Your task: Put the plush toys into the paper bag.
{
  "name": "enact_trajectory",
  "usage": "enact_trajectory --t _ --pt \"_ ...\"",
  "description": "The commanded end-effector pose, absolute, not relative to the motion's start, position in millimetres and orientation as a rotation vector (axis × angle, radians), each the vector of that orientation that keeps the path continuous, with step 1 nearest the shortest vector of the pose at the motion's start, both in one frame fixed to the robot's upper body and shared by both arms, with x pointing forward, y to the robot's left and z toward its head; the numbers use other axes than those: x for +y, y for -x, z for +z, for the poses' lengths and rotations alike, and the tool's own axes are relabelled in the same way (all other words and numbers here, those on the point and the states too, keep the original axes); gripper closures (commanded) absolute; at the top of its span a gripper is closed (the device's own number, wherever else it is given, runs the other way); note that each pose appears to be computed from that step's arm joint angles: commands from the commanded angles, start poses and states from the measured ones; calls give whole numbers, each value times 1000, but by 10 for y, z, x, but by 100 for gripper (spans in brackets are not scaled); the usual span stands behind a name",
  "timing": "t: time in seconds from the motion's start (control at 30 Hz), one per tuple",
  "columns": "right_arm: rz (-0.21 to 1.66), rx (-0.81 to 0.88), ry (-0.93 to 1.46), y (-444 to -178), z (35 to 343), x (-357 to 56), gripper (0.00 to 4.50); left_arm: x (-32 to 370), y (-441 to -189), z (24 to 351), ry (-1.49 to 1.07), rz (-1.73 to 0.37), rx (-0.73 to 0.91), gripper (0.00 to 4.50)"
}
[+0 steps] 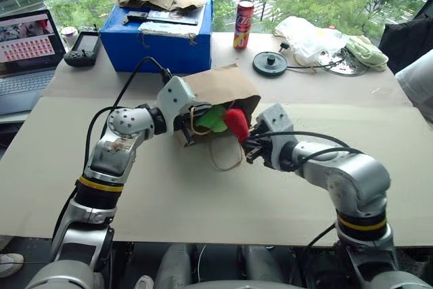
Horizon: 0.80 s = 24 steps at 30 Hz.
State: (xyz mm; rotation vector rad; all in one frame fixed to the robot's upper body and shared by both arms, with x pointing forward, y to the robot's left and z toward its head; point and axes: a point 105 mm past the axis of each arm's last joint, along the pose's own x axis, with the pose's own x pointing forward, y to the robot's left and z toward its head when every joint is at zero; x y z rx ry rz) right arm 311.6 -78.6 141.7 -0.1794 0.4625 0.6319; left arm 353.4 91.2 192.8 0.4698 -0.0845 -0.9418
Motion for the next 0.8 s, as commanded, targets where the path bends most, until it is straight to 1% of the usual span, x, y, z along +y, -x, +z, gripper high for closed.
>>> enact_trajectory --t 0.03,0.17,0.3,0.43,0.53,0.67,0.8 --pt "528 436 184 -3311 1516 -848 445 866 -3510 2082 -483 -946 -144 450" --pt "505 461 200 -3387 1454 -854 445 873 -3511 2095 -480 -939 -150 450" --pt "500 506 225 -3357 1317 -932 445 901 -3521 2112 -483 -926 -154 450" --pt "502 528 249 -3329 1250 -1000 445 919 -3518 2118 -486 -920 -155 450" --pt "504 524 265 -3336 1255 -1016 445 922 -3511 2119 -487 -919 -156 450" --pt "510 492 262 -3425 1328 -952 445 888 -3488 2111 -482 -935 -159 450" --pt "518 474 267 -3571 1358 -850 445 838 -3476 2100 -476 -951 -164 450"
